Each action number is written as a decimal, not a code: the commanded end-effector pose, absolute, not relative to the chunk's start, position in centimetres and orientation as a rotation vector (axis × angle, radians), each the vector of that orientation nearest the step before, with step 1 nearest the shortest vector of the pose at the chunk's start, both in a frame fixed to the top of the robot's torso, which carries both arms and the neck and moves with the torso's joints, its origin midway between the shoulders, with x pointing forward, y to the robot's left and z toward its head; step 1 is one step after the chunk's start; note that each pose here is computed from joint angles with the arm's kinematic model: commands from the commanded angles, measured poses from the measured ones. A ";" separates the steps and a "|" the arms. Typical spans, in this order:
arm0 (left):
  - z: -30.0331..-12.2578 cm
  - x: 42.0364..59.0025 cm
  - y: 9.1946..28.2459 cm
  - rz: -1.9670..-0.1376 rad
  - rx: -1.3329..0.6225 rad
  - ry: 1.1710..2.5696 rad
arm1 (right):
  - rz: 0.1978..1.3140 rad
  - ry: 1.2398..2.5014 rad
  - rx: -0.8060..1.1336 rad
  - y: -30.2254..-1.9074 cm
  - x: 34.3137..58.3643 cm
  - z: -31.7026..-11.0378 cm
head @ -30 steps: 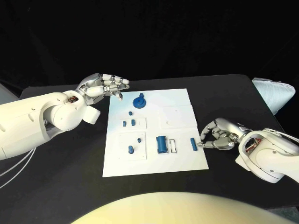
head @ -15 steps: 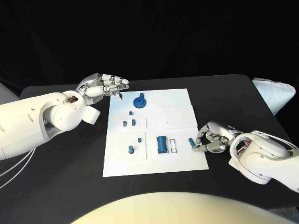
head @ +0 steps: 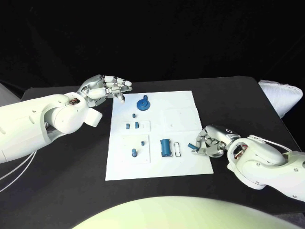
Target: Assemble the parts on the task board
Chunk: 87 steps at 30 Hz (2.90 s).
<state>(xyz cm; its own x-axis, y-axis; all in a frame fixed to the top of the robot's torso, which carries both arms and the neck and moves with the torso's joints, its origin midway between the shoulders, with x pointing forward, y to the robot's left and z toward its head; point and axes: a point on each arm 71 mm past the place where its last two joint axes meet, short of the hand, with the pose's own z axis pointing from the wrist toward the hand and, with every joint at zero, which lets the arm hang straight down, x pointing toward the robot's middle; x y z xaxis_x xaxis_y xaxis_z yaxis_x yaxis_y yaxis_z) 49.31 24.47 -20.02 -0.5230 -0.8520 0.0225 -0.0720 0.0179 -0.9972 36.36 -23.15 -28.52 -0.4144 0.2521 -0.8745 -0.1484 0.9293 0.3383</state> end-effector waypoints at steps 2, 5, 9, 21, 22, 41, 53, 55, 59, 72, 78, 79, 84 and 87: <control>-19.9 49.2 24.2 -1.595 -0.947 1.671 | 0.348 2.013 -0.016 -23.0 35.8 -29.9; -19.9 49.2 24.2 -1.594 -0.947 1.671 | 0.349 2.006 -0.034 -22.6 35.8 -29.9; -19.9 49.2 24.2 -1.593 -0.948 1.671 | 0.353 1.993 -0.060 -22.2 35.8 -29.8; -19.9 49.2 24.3 -1.590 -0.949 1.672 | 0.453 1.925 0.025 -21.4 35.4 -28.5; -19.9 49.2 24.3 -1.589 -0.949 1.672 | 0.470 1.920 0.041 -21.3 35.4 -28.3; -20.0 49.2 24.2 -1.588 -0.950 1.677 | 0.636 2.014 0.341 -19.9 35.6 -27.0; -20.0 49.1 24.2 -1.588 -0.951 1.684 | 0.583 2.143 0.335 -18.9 35.5 -28.0; -20.0 49.1 24.2 -1.589 -0.951 1.685 | 0.578 2.138 0.337 -18.8 35.6 -28.0; -20.0 49.1 24.1 -1.590 -0.951 1.687 | 0.568 2.122 0.344 -18.7 35.7 -27.9; -20.0 49.1 24.1 -1.590 -0.951 1.689 | 0.561 2.096 0.337 -18.4 35.9 -27.9; -20.0 49.1 24.1 -1.589 -0.952 1.689 | 0.553 2.090 0.325 -18.3 36.0 -27.8; -20.0 49.1 24.1 -1.589 -0.952 1.689 | 0.551 2.090 0.320 -18.3 36.0 -27.9; -20.0 49.1 24.1 -1.589 -0.951 1.689 | 0.539 2.091 0.292 -18.3 36.0 -27.9; -20.0 49.1 24.1 -1.589 -0.951 1.689 | 0.536 2.087 0.280 -18.2 36.1 -27.8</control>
<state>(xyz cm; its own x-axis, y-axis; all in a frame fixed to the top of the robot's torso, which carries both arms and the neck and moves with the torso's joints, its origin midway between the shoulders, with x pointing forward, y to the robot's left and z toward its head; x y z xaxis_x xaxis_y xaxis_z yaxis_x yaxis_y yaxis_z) 49.21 24.38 -20.14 -0.5300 -0.8476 0.0256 -0.0872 0.0245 -0.9959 36.05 -18.28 -27.86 -0.5426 0.4292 -0.7221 0.0162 0.8648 0.5019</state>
